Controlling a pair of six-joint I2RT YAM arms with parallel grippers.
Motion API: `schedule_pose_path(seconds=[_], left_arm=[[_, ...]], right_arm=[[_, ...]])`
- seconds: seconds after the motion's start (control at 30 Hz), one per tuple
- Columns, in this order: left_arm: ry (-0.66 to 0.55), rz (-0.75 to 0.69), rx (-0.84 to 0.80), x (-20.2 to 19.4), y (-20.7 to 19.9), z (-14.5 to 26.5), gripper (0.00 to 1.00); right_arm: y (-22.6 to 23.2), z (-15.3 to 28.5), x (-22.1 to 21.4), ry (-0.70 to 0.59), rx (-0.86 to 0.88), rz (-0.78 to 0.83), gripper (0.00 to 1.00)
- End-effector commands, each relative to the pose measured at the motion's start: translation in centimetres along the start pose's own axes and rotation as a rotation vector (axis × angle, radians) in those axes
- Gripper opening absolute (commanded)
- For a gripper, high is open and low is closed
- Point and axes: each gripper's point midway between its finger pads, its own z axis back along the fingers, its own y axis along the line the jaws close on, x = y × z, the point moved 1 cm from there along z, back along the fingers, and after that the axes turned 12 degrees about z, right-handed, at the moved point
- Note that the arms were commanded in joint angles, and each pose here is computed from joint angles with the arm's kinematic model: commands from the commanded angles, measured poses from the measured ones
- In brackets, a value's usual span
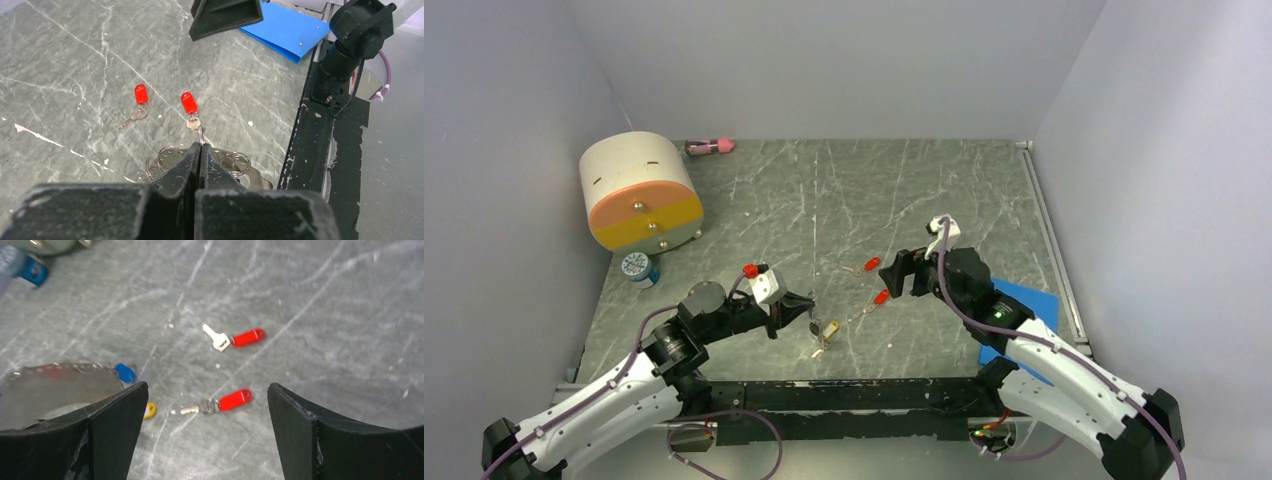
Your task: Put the keys on the keyring
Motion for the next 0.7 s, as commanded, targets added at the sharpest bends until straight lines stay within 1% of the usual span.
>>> schedule_pose_path(seconds=[0.0,0.07,0.17,0.27,0.3,0.43,0.57,0.67], left_arm=[[-0.055,-0.002,0.0,2.9,-0.7,0.3,0.03],[-0.054,-0.005,-0.003,2.8,-0.7,0.3,0.03],[-0.057,-0.002,-0.015,2.9,-0.9,0.2,0.02],[-0.052,-0.003,-0.02,2.8,-1.0,0.2,0.03],[-0.051,-0.003,-0.02,2.8,-1.0,0.2,0.03],[-0.047,0.002,-0.021,2.9,-1.1,0.2,0.03],[-0.042,0.004,-0.023,2.9,-1.1,0.3,0.03],[-0.04,0.008,-0.024,2.8,-1.2,0.3,0.03]], right_arm=[[-0.6,-0.9,-1.4,0.098,-0.055,-0.067,0.9],[-0.2,-1.7,-2.4,0.151,-0.036,-0.073,0.87],[0.9,-2.8,-2.9,0.191,0.028,-0.065,0.81],[1.4,-4.1,-2.8,0.207,0.06,-0.065,0.66],[1.4,-4.5,-2.8,0.212,0.064,-0.065,0.64],[1.2,-6.5,-3.1,0.238,0.082,-0.098,0.63],[1.3,-7.7,-4.5,0.315,0.11,-0.094,0.58],[1.5,-7.9,-6.0,0.379,0.148,-0.075,0.57]])
